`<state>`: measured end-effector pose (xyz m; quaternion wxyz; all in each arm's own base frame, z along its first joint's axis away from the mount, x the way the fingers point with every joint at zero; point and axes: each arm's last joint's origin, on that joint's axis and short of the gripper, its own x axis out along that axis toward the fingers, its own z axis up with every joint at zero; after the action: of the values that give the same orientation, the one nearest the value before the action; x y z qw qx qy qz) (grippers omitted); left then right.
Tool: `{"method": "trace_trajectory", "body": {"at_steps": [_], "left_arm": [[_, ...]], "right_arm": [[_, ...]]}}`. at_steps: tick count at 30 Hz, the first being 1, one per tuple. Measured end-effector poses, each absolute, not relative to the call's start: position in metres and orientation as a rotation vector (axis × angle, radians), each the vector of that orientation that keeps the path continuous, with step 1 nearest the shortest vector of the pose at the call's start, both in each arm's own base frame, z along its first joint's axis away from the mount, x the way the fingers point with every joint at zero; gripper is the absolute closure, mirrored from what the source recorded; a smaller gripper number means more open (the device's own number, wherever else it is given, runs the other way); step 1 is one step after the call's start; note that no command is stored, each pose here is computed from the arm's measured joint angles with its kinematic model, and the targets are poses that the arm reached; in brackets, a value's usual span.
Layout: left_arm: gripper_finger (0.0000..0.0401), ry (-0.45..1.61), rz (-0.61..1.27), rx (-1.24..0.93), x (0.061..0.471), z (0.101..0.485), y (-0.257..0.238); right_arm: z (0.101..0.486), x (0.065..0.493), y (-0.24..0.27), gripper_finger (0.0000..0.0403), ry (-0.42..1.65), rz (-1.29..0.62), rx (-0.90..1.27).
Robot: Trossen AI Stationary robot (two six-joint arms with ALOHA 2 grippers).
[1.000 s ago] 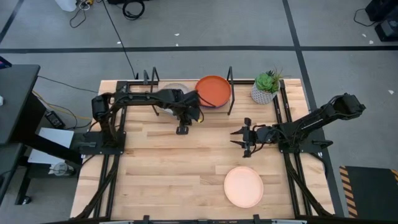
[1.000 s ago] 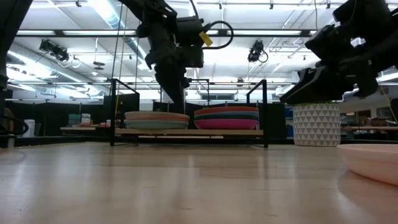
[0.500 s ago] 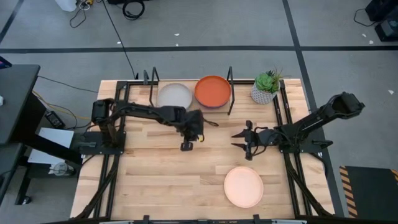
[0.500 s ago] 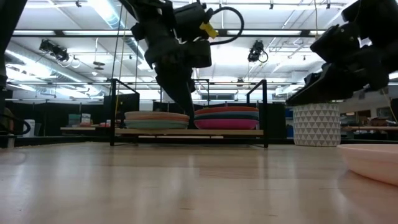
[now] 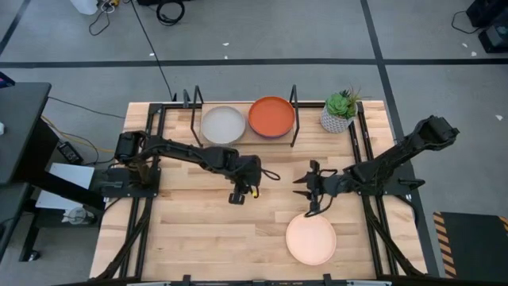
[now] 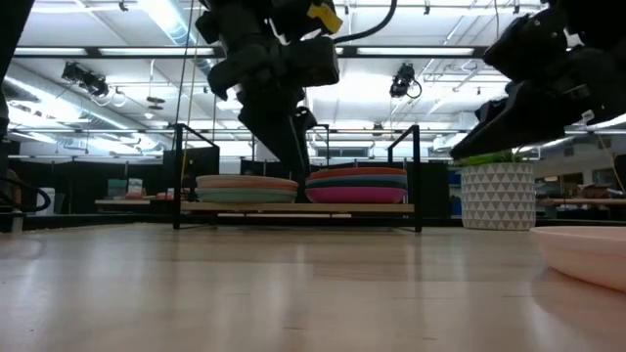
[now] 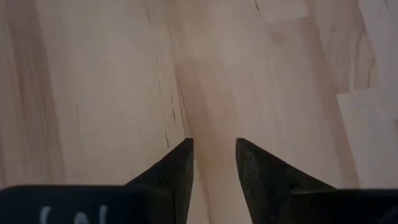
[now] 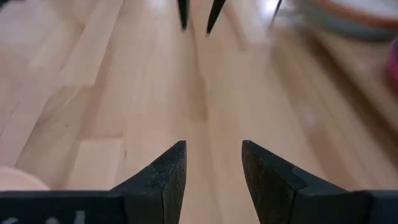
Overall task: Place and stack plates onto a shelf
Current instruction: Adjust the left stacked plates on the shelf
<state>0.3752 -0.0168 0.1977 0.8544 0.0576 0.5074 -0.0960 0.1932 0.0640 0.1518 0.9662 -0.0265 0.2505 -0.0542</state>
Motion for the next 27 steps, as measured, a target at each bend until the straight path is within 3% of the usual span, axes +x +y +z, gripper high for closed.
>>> {"method": "trace_trajectory", "body": {"at_steps": [9,18,27], "left_arm": [[0.0284,1.101,-0.210,0.185,0.372,0.195,-0.025],[0.0285,1.111,0.145,0.307,0.359,0.220,0.009],[0.0285,1.061,0.494,0.228,0.350,0.229,0.100]], "right_arm": [[0.143,0.223,0.093,0.0241,0.781,0.035,-0.056],[0.154,0.230,0.116,0.0241,0.900,0.056,-0.090],[0.158,0.215,0.128,0.0241,0.908,0.013,-0.107]]}}
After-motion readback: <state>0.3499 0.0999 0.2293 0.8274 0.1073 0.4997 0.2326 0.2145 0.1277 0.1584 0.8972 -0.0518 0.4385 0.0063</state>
